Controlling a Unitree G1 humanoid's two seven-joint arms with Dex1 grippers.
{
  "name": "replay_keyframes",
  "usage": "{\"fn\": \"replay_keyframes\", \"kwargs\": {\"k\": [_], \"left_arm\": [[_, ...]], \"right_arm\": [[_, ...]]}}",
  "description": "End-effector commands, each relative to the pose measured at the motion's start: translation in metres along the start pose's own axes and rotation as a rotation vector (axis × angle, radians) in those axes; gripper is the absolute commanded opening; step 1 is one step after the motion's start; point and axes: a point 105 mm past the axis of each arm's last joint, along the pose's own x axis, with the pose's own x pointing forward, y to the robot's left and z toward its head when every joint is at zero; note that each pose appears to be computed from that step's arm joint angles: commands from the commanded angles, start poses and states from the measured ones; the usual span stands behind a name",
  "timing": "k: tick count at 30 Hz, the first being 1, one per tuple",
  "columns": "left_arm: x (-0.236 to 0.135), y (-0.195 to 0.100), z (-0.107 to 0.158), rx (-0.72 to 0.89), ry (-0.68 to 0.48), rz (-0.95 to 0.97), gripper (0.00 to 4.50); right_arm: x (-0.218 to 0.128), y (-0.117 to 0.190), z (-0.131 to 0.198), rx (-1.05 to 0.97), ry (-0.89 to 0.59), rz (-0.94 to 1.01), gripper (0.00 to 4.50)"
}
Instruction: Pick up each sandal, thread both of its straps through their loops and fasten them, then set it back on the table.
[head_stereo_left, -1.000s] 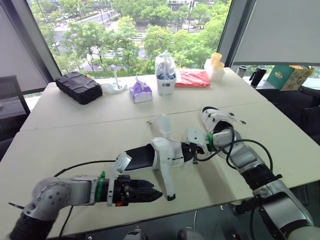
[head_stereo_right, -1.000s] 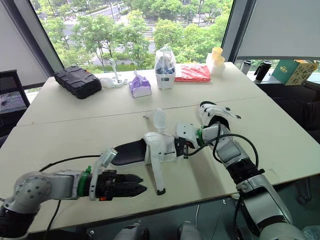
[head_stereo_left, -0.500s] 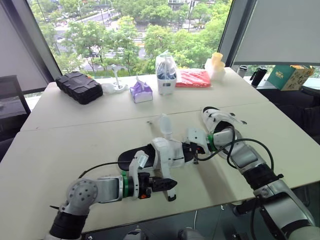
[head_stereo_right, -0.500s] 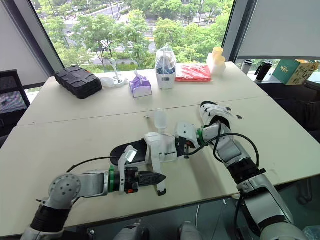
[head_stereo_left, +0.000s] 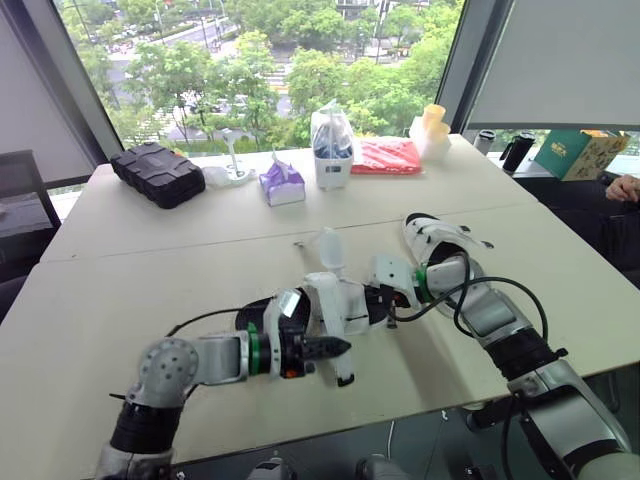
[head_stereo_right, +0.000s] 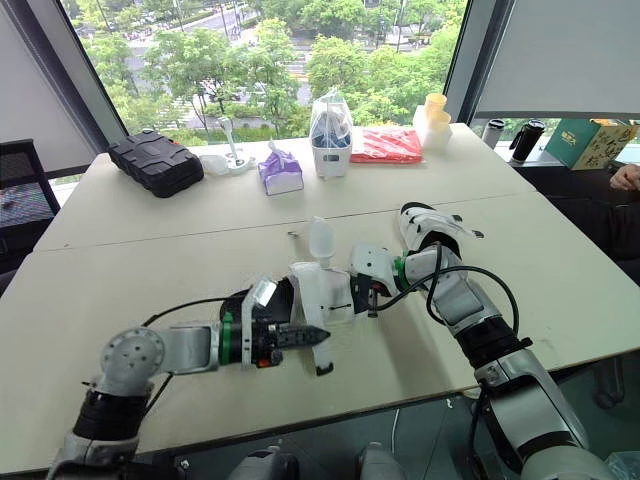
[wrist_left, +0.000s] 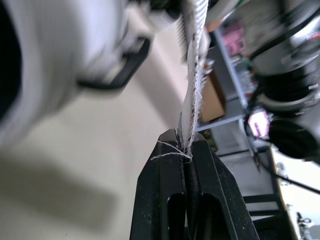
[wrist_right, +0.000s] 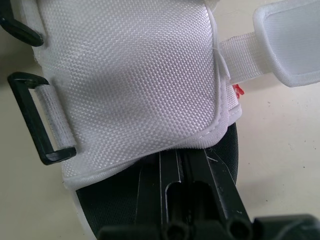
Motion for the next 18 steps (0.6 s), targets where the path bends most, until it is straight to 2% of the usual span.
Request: {"fn": "replay_keyframes", "kwargs": {"k": [1, 6, 9, 13, 18], "left_arm": [[-0.012, -0.021, 0.025, 0.012, -0.044, -0.141, 0.01], [-0.022, -0.020, 0.068, 0.046, -0.115, -0.161, 0.01], [-0.019, -0.010, 0.082, 0.066, -0.121, -0.110, 0.01], [-0.016, -0.002, 0.093, 0.078, -0.120, -0.097, 0.01], [-0.013, 0.010, 0.092, 0.103, -0.098, -0.084, 0.01]], "right_arm": [[-0.001, -0.001, 0.001, -0.019, 0.009, -0.008, 0.00], [0.001, -0.004, 0.000, -0.029, 0.012, -0.016, 0.00], [0.002, -0.005, 0.000, -0.035, 0.012, -0.020, 0.00], [0.001, -0.004, 0.000, -0.045, 0.017, -0.022, 0.00], [0.001, -0.004, -0.001, -0.049, 0.019, -0.024, 0.00]]}}
